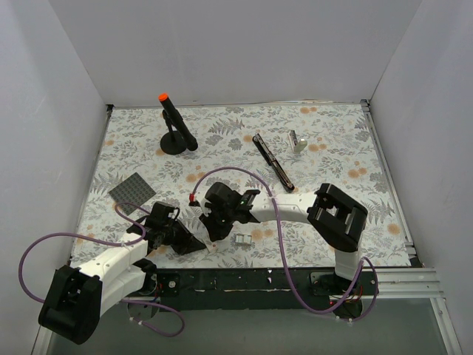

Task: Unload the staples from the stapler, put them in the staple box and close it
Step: Adjust the shell at the center of the board.

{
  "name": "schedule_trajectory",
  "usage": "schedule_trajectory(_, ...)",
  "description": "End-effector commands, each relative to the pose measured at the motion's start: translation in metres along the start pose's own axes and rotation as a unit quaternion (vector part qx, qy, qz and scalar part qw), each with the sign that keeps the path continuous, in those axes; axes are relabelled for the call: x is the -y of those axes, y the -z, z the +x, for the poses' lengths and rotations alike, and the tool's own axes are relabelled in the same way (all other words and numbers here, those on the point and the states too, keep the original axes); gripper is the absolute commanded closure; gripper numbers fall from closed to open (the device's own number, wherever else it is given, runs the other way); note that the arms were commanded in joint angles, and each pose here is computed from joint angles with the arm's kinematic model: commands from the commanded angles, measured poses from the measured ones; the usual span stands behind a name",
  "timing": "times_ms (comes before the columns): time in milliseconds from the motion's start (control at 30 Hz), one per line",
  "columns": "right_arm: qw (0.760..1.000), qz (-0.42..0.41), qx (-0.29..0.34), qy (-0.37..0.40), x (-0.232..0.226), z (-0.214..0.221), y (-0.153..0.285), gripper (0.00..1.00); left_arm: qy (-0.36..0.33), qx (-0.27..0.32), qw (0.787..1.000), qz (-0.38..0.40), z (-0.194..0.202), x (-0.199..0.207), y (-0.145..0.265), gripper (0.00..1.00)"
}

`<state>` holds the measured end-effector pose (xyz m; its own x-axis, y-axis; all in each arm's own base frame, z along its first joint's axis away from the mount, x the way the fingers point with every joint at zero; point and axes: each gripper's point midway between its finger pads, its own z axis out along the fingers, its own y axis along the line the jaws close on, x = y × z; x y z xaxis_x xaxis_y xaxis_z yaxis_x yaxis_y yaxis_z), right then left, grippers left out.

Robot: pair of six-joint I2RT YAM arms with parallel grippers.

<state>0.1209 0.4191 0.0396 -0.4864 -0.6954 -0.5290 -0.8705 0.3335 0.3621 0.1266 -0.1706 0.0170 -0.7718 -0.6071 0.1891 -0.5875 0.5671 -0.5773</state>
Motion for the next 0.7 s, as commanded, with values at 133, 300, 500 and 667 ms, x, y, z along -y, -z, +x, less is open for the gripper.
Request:
schedule_trajectory(133, 1.000, -0.003, 0.015, 0.009, -0.0111, -0.0135, -0.0057, 0.83, 0.005, 0.018, 0.999, -0.040, -0.0047, -0.0188, -0.0039, 1.00)
schedule_trajectory(300, 1.000, 0.004, 0.016, 0.011, -0.0135, -0.0148, -0.0055, 0.83, 0.003, 0.019, 0.999, -0.038, -0.0049, -0.0177, -0.0037, 1.00)
schedule_trajectory(500, 1.000, 0.020, 0.012, 0.009, -0.0087, -0.0123, -0.0053, 0.84, 0.003, 0.017, 0.999, -0.038, -0.0037, -0.0173, -0.0035, 1.00)
schedule_trajectory(667, 1.000, 0.027, 0.012, 0.008, -0.0052, -0.0107, -0.0052, 0.84, 0.002, 0.020, 0.999, -0.042, -0.0038, -0.0177, -0.0027, 1.00)
